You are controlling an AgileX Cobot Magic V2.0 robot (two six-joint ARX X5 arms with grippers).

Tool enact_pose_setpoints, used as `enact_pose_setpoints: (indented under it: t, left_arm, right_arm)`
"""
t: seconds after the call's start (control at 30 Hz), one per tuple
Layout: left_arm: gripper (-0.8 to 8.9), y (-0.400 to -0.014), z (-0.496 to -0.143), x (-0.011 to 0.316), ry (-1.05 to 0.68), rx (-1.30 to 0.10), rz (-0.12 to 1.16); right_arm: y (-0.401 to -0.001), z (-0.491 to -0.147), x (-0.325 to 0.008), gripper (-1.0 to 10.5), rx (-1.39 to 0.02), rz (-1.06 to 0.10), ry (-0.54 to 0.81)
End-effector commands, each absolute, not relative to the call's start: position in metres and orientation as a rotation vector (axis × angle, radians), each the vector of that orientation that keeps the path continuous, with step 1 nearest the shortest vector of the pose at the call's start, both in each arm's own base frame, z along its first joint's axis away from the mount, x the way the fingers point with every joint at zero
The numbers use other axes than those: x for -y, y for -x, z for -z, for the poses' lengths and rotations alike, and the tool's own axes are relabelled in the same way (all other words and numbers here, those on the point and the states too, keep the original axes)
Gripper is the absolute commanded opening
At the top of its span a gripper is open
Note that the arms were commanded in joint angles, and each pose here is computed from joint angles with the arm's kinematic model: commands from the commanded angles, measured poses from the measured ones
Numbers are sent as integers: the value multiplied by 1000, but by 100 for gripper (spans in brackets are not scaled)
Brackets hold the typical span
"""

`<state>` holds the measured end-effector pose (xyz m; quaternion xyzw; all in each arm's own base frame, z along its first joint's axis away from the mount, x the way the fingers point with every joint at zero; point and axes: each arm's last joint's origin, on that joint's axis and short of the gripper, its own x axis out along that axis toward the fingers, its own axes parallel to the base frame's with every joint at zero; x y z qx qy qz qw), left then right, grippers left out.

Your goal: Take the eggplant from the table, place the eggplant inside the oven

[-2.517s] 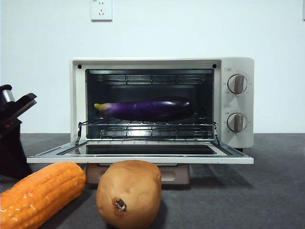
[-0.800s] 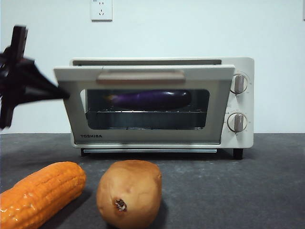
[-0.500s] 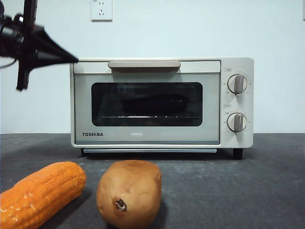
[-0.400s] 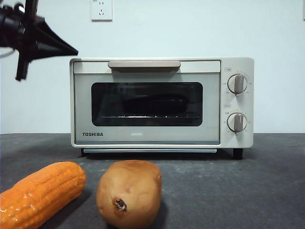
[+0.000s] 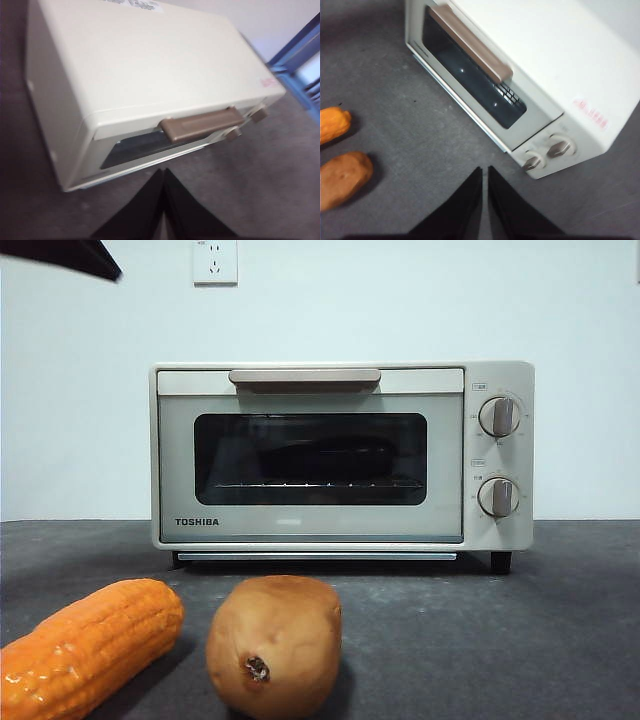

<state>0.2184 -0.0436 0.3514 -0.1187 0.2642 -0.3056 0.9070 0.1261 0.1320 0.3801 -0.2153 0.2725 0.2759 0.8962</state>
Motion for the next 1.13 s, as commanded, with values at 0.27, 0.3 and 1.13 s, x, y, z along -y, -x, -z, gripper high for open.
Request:
enact_pose_setpoints:
  t: [0.27, 0.3, 1.13]
  left_arm:
    - [4, -167, -316, 47, 132, -422, 480]
    - [4, -163, -308, 47, 132, -425, 461]
    - [4, -128, -269, 43, 169, -375, 382]
  right_arm:
    - [-159, -316, -98, 4, -474, -468, 111]
    - [-159, -310, -95, 4, -449, -453, 87]
    - [-152, -262, -82, 4, -317, -384, 6]
